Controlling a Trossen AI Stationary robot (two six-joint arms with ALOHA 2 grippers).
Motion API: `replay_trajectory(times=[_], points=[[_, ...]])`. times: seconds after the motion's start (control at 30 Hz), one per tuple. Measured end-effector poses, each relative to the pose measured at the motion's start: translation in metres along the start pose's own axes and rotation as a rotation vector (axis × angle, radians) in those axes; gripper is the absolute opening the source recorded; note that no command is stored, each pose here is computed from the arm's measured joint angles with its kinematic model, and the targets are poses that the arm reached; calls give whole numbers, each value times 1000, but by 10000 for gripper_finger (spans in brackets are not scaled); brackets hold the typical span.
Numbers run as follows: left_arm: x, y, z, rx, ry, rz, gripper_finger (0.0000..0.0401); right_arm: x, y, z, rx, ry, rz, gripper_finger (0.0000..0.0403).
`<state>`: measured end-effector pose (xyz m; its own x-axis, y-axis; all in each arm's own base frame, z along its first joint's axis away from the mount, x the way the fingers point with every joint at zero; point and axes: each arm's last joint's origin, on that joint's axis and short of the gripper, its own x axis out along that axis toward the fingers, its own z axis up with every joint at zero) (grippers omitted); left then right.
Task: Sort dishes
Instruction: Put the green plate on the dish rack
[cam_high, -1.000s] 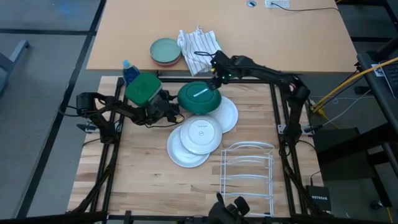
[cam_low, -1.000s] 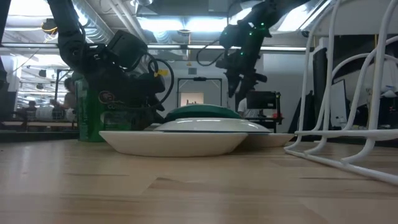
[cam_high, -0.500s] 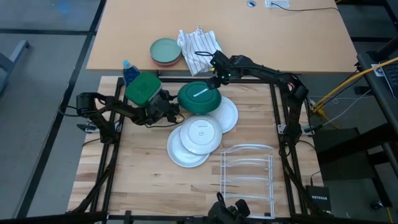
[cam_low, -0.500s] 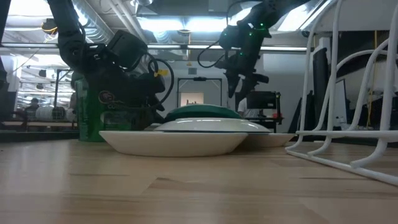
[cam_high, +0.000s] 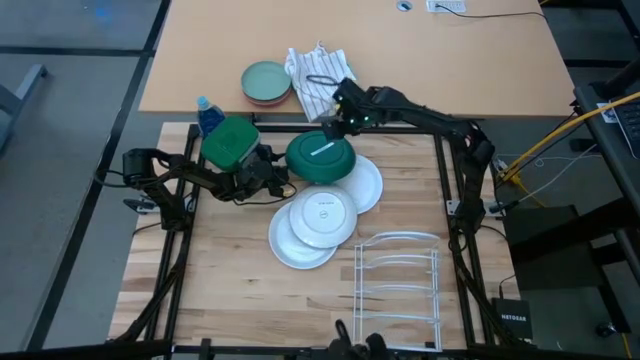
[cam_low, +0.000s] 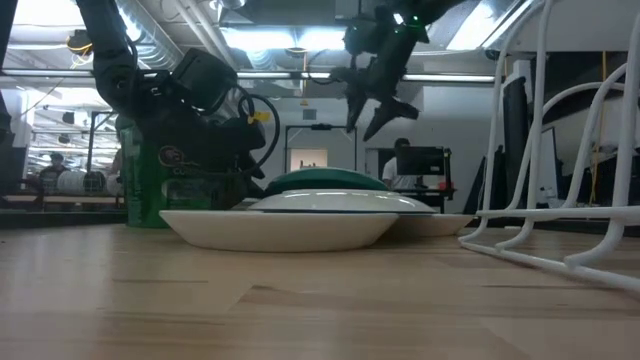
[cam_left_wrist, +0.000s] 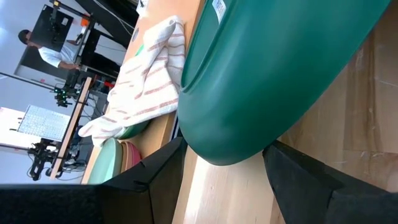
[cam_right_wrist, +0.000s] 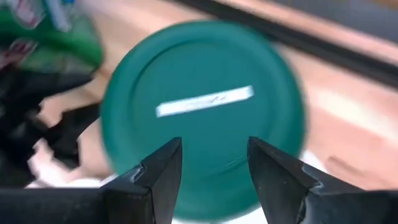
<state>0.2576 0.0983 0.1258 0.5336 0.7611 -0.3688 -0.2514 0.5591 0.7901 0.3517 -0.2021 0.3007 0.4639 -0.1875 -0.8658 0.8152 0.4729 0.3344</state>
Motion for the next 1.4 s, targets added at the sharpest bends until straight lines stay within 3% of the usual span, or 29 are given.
replay_trajectory(times=[0.23,0.7,1.1,1.4], points=[[0,0,0,0,0,0,210,10,22,-16,23,15,-4,186],[0,0,0,32,1,0,210,69,18,-21,202,117,-66,186],[0,0,0,34,0,0,210,74,16,-19,259,103,-69,186],[0,0,0,34,0,0,210,77,2,-10,360,20,-164,186]])
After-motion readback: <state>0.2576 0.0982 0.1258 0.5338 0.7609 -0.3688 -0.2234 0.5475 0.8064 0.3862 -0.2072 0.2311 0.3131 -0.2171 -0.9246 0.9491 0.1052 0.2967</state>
